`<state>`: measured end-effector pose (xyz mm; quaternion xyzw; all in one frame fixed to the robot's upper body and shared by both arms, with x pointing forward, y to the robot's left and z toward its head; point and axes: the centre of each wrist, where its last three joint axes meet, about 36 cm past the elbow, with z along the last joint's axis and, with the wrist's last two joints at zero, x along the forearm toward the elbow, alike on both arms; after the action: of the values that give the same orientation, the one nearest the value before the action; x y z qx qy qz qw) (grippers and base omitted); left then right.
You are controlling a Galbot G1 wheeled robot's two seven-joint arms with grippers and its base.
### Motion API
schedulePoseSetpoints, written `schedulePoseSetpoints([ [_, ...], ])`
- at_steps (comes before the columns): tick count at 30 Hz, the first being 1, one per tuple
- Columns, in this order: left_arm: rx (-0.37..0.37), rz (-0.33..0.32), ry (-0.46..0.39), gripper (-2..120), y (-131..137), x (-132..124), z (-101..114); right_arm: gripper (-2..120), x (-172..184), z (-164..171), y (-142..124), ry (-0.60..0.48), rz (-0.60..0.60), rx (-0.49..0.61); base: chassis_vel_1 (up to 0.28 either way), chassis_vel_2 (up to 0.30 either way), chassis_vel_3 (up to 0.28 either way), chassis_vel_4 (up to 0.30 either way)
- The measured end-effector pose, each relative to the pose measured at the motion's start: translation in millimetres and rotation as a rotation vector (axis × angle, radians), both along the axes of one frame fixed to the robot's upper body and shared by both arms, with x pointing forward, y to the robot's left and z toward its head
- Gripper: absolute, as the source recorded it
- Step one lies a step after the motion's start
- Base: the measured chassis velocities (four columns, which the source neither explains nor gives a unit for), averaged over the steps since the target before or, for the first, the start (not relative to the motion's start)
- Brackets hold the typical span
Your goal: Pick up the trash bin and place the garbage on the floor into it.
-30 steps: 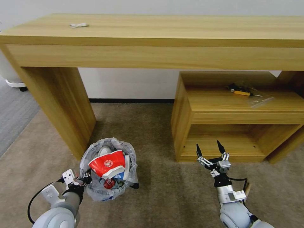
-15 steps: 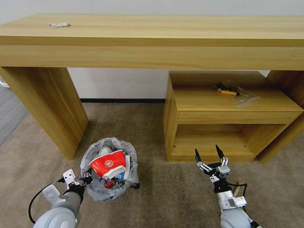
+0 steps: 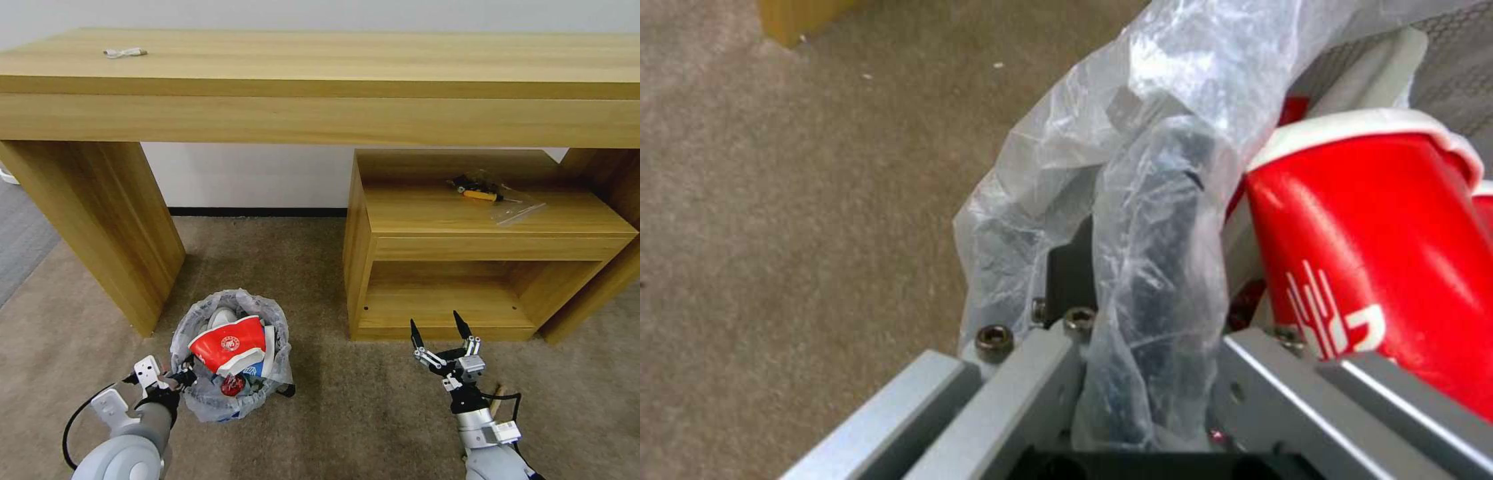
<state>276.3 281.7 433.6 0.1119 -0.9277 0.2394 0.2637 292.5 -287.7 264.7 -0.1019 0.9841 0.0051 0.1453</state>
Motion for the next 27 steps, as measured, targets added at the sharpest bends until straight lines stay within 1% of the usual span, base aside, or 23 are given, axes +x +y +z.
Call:
schedulePoseSetpoints([
  [9, 0.000, -0.002, 0.004, 0, 0, 0, -2, 100, -20, -10, 0, 0.033, -0.014, -0.003, -0.071, -0.062, 0.069, 0.069],
  [12, 0.001, -0.005, 0.003, 0, 0, 1, -2, 100, -25, -12, -1, 0.043, -0.039, 0.001, 0.000, 0.000, 0.000, 0.000],
  [15, 0.003, -0.007, 0.003, 0, 1, 2, -2, 100, -29, -16, -9, 0.089, -0.117, -0.021, 0.000, 0.000, 0.000, 0.000],
  [16, 0.003, -0.007, 0.003, 0, 1, 2, -2, 100, -29, -16, -9, 0.089, -0.117, -0.021, 0.000, 0.000, 0.000, 0.000],
  [19, 0.002, -0.010, 0.010, 0, 0, 2, -4, 100, -28, -11, -26, 0.197, -0.233, -0.028, 0.000, 0.000, 0.000, 0.000],
  [20, 0.002, -0.010, 0.010, 0, 0, 2, -4, 100, -28, -11, -26, 0.197, -0.233, -0.028, 0.000, 0.000, 0.000, 0.000],
  [21, 0.001, -0.011, 0.012, 0, 0, 2, -5, 100, -26, -9, -32, 0.227, -0.256, -0.025, 0.000, 0.000, 0.000, 0.000],
  [23, -0.002, -0.014, 0.015, 0, -1, 4, -7, 100, -22, -9, -53, 0.280, -0.290, -0.047, 0.000, 0.000, 0.000, 0.000],
  [24, -0.002, -0.014, 0.015, 0, -1, 4, -7, 100, -22, -9, -53, 0.280, -0.290, -0.047, 0.000, 0.000, 0.000, 0.000],
  [27, -0.004, -0.016, 0.016, 0, -2, 6, -8, 100, -26, -11, -64, 0.372, -0.330, -0.061, 0.000, 0.000, 0.000, 0.000],
])
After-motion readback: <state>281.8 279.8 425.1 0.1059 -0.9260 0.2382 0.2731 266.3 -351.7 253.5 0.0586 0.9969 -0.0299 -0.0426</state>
